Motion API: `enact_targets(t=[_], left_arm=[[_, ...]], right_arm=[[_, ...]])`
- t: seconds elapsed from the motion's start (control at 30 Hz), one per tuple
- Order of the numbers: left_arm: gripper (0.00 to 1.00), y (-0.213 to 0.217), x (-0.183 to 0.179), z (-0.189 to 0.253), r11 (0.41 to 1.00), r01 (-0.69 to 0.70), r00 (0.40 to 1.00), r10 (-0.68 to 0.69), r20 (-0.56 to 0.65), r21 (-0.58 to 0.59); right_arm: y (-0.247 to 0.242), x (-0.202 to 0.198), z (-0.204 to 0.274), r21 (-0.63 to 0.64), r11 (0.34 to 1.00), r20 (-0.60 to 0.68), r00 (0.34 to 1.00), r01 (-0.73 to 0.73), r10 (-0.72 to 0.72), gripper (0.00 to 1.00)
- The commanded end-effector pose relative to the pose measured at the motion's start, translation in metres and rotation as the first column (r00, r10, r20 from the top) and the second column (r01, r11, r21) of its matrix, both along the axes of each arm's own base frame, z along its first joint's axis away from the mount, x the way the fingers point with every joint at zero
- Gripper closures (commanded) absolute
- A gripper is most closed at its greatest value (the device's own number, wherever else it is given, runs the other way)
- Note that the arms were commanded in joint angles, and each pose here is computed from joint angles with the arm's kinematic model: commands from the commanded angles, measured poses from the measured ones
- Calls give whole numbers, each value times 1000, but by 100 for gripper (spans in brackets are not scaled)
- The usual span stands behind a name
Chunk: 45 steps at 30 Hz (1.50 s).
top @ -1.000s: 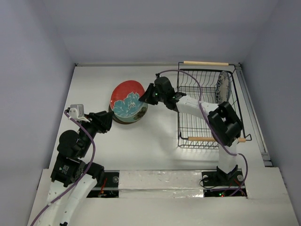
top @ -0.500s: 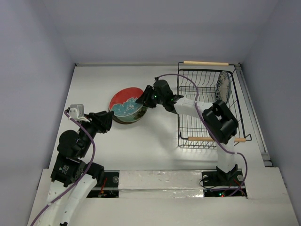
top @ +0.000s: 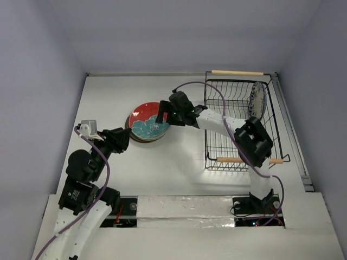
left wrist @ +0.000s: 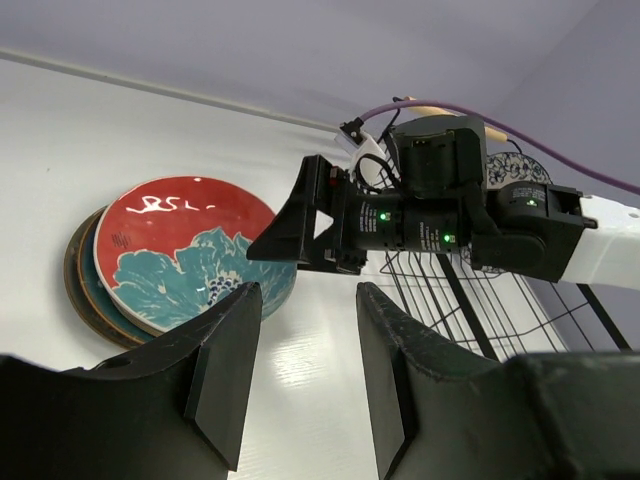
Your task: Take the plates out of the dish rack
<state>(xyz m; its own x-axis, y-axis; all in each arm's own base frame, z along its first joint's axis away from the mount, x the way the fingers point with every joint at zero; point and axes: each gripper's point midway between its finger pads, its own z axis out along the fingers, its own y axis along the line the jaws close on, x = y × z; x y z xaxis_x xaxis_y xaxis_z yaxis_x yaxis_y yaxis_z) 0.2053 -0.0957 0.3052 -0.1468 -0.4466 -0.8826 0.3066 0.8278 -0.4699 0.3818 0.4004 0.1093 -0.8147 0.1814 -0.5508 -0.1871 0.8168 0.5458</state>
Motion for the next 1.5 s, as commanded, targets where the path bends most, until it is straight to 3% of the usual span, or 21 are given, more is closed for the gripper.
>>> enact_targets(t=[0.0,0.23,0.3,0.33,0.37,0.4,0.43,0.5,0.53,0.63,0.73,0.8,0.87,0.93,1.13,1.33,1.47], left_arm=[[60,-3,-1,10,1000,15,999,-15,49,-11],[60,-3,-2,11,1000,17,998,-16,53,-12],[60,-3,-2,11,1000,17,998,-16,53,-12],[60,-2,-2,11,1000,17,998,-16,55,-13],[60,-2,-2,11,1000,17,998,-16,55,-13],[61,-2,-2,11,1000,17,998,-16,56,-13],[65,-2,-2,11,1000,14,998,-13,58,-14],[70,-1,-2,11,1000,11,998,-10,55,-18],[80,1,-2,11,1000,-1,999,2,52,-21],[96,9,0,11,998,-50,998,52,46,-31],[100,12,-1,12,997,-66,997,67,44,-38],[98,10,-2,12,998,-54,998,55,43,-37],[93,7,-3,11,999,-38,998,40,41,-37],[83,7,-4,12,999,-35,998,37,43,-40],[68,1,-6,11,999,-8,999,9,42,-35],[65,2,-6,12,999,-12,999,14,44,-37],[64,2,-6,12,999,-12,999,14,48,-35]], right_arm=[[-16,1,33,-122,992,108,994,15,-1,4],[-46,-10,59,-267,964,165,985,-4,49,4],[-60,-10,79,-290,957,210,977,33,29,24],[-68,-13,109,-266,963,269,963,49,26,62],[-77,-14,125,-261,962,305,952,76,8,81],[-97,-11,139,-284,946,354,934,160,-51,94],[-117,-8,154,-295,932,394,915,212,-84,100],[-167,-9,190,-299,888,467,865,349,-183,100],[-189,-9,198,-313,864,486,848,394,-211,100],[-282,-10,203,-373,725,507,781,580,-364,100],[-359,-23,199,-419,558,527,692,716,-493,100],[-397,-30,198,-425,494,524,651,759,-549,78],[-414,-36,183,-491,464,486,674,737,-556,44],[-431,-38,174,-540,397,481,659,742,-578,35],[-440,-25,142,-601,417,411,712,682,-570,31],[-456,-6,120,-668,373,374,724,644,-580,33],[-464,6,111,-694,351,363,727,628,-582,40]])
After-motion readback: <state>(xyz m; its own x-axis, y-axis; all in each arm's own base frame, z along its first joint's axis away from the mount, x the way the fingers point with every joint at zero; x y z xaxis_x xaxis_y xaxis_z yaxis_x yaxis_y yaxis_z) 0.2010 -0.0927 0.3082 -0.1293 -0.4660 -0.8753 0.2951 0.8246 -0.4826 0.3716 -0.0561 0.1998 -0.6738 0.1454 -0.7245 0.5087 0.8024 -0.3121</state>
